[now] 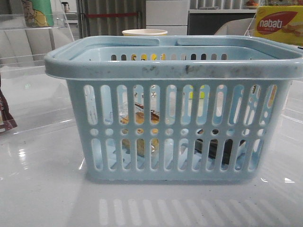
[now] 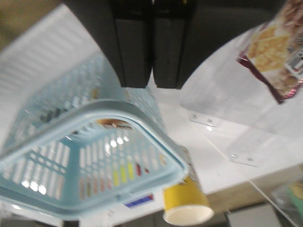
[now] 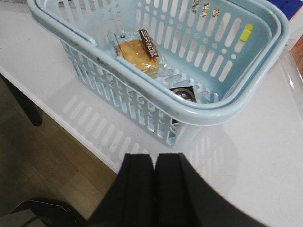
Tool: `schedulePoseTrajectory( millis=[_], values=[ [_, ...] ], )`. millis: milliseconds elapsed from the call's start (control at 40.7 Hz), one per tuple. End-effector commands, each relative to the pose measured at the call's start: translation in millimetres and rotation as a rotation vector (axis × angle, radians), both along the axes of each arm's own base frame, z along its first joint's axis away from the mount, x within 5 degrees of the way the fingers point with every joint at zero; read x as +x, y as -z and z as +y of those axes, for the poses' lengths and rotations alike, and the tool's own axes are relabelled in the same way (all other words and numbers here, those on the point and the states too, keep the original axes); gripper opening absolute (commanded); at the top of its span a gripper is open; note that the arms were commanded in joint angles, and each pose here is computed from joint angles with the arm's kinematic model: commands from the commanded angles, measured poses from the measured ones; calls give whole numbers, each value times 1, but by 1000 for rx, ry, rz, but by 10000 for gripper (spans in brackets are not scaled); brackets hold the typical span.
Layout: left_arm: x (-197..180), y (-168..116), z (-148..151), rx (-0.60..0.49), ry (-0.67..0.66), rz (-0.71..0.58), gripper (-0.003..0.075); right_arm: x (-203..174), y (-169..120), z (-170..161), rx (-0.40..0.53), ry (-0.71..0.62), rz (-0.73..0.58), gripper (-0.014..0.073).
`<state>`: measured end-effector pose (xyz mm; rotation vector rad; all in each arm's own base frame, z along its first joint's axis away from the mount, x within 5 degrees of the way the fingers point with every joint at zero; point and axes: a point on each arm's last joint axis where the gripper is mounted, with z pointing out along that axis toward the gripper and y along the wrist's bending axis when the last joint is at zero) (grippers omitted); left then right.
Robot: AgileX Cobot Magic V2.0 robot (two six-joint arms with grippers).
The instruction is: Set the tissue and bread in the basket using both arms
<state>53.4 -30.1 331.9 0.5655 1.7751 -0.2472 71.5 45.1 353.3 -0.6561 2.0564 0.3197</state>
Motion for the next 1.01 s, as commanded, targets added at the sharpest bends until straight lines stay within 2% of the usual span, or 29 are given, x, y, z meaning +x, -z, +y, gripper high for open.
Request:
schedulePoseTrajectory(
  millis=[0,196,295,467,589,982],
  values=[
    [-1,-3,8,-107,-108,-206,93,3,-12,1,31,10,-74,57],
    [-5,47,20,-164,-284,-409,93,3,-12,1,31,10,-74,57],
    [-3,74,22,-195,-329,-432,93,3,-12,1,31,10,-74,57],
    [0,100,24,-209,-359,-453,93,3,-12,1,31,9,-73,57],
    [-1,111,25,-214,-362,-471,93,3,-12,1,30,9,-72,57],
    [0,112,24,-207,-359,-446,93,3,-11,0,27,7,-65,57]
  ],
)
